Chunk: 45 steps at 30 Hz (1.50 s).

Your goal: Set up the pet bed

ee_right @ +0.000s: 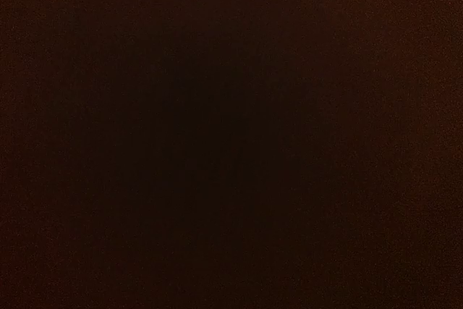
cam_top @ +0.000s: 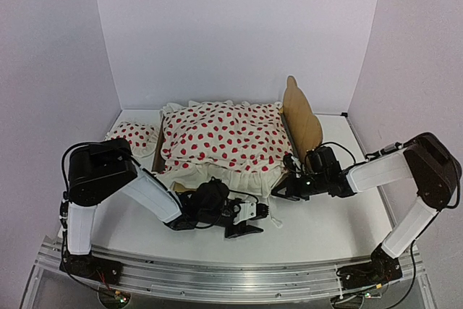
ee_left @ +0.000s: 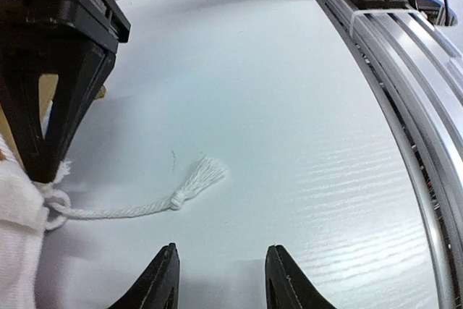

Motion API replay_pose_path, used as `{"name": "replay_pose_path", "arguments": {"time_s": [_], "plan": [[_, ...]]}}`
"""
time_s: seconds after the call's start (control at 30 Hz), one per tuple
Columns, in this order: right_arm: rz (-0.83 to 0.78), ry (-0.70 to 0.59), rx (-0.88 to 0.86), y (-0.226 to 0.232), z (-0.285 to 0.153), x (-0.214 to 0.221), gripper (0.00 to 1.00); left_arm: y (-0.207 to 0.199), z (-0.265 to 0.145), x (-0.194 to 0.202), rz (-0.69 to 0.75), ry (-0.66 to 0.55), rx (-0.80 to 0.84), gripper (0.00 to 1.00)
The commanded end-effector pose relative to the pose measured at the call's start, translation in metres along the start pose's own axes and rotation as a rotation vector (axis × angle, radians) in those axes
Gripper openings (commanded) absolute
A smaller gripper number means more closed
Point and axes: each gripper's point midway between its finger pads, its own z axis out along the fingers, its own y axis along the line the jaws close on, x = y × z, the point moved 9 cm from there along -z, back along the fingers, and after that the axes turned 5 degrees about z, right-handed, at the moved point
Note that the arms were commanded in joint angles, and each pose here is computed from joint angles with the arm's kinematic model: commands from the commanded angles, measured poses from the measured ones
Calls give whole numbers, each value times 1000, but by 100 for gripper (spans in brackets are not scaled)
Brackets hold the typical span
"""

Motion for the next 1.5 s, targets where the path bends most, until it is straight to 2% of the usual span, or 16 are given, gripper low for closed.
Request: {"name": "replay_pose_path", "arguments": {"time_s": [0.0,0.13,0.2,0.33,0.47,0.63,1.0,1.1,1.2,1.3,1.47], "plan": [[-26,-42,-62,14,-2,-15,0,26,-24,-21,187,-57,-77,41],[-10,-53,-49,13,-3,-14,0,41,-16,-16,203,-24,-136,34],[-1,-80,-26,11,-7,-14,0,50,-6,-17,122,-15,-186,24],[0,-121,8,11,-17,-11,0,63,9,-9,1,23,-305,18],[-15,-147,29,13,-31,-8,0,62,7,-31,7,-58,-380,19],[-41,-204,64,16,-46,-6,0,48,9,-61,-5,-183,-356,22],[-75,-232,191,12,-62,-5,0,45,38,-76,-146,-264,-287,30],[-79,-231,191,13,-64,-4,0,61,49,-67,-229,-199,-441,31],[-87,-225,188,15,-66,-3,0,71,45,-63,-211,-169,-593,26],[-106,-220,187,17,-69,-4,0,72,35,-65,-175,-178,-640,24],[-117,-210,177,22,-68,-8,0,70,36,-57,-222,-120,-644,24]]}}
